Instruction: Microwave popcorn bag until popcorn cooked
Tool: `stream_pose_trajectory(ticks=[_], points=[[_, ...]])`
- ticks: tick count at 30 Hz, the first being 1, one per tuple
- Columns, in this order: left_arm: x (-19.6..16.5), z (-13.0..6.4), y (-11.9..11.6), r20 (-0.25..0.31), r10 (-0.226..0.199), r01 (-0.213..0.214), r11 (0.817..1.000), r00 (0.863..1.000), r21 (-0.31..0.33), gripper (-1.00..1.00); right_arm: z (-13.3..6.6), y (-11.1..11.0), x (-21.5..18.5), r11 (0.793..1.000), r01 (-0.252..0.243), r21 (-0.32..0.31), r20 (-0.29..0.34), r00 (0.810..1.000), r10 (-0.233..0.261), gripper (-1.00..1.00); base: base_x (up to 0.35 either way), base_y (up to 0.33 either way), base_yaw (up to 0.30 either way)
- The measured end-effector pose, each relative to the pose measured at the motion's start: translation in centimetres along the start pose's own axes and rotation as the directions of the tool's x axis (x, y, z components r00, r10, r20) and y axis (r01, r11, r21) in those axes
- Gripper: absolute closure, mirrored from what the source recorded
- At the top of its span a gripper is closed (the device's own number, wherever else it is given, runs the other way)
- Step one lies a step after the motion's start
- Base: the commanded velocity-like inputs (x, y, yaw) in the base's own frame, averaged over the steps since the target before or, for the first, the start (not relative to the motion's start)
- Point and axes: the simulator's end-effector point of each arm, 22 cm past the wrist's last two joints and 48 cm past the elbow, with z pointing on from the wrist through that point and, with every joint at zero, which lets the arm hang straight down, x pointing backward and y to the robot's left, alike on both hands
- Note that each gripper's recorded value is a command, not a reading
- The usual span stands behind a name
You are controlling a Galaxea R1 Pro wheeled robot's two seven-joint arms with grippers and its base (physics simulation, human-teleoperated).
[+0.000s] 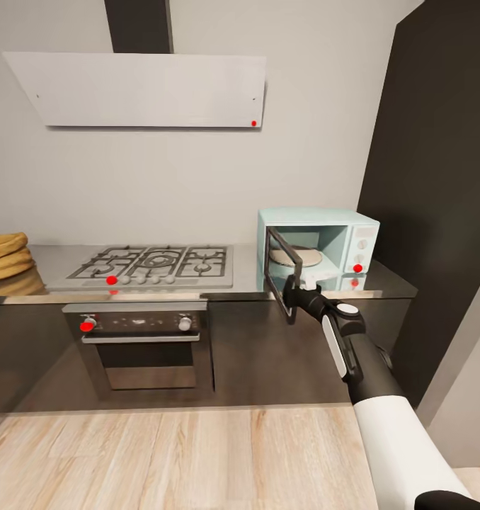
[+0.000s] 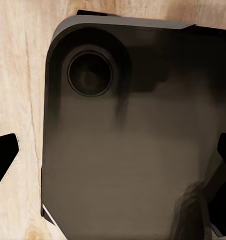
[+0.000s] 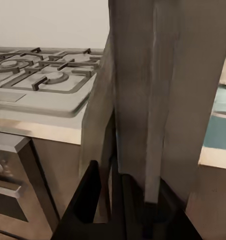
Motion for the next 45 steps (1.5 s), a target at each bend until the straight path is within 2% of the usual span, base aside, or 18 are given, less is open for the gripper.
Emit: stream_pose_trajectory(ticks=[7,9,27,28,31,45], points=[[0.0,0.0,0.0,0.0,0.0,0.0,1.0,1.0,0.0,-1.0,0.1,0.2,0.0,1.0,-0.006,-0.009,-0.003,1.0,0.006,1.0,0.0,0.154,0.0],[0.0,0.0,0.0,0.0,0.0,0.0,1.0,1.0,0.0,-1.0,0.0,-0.1,0.0,1.0,0.005,0.0,0.0,1.0,-0.005,1.0,0.0,0.069,0.0],[-0.2,0.0,0.1,0.004,-0.01,0.01,1.0,1.0,-0.001,-1.0,-0.3,-1.0,0.0,0.999,-0.007,0.032,0.007,1.0,0.007,1.0,0.0,0.003,0.0],[-0.2,0.0,0.1,0.004,-0.009,0.009,1.0,1.0,-0.001,-1.0,-0.3,-1.0,-0.1,0.999,-0.007,0.033,0.008,1.0,0.007,-1.0,0.0,0.0,0.0],[-0.2,0.0,0.1,0.004,-0.01,0.01,1.0,1.0,-0.001,-1.0,-0.3,-0.1,-0.1,1.0,-0.005,0.002,0.009,1.0,0.005,-1.0,0.0,0.0,0.0],[-0.2,0.0,0.1,0.004,-0.01,0.01,1.0,1.0,-0.001,-1.0,-0.3,-0.2,-0.1,1.0,-0.002,0.002,0.009,1.0,0.002,-1.0,-0.021,0.0,0.0]])
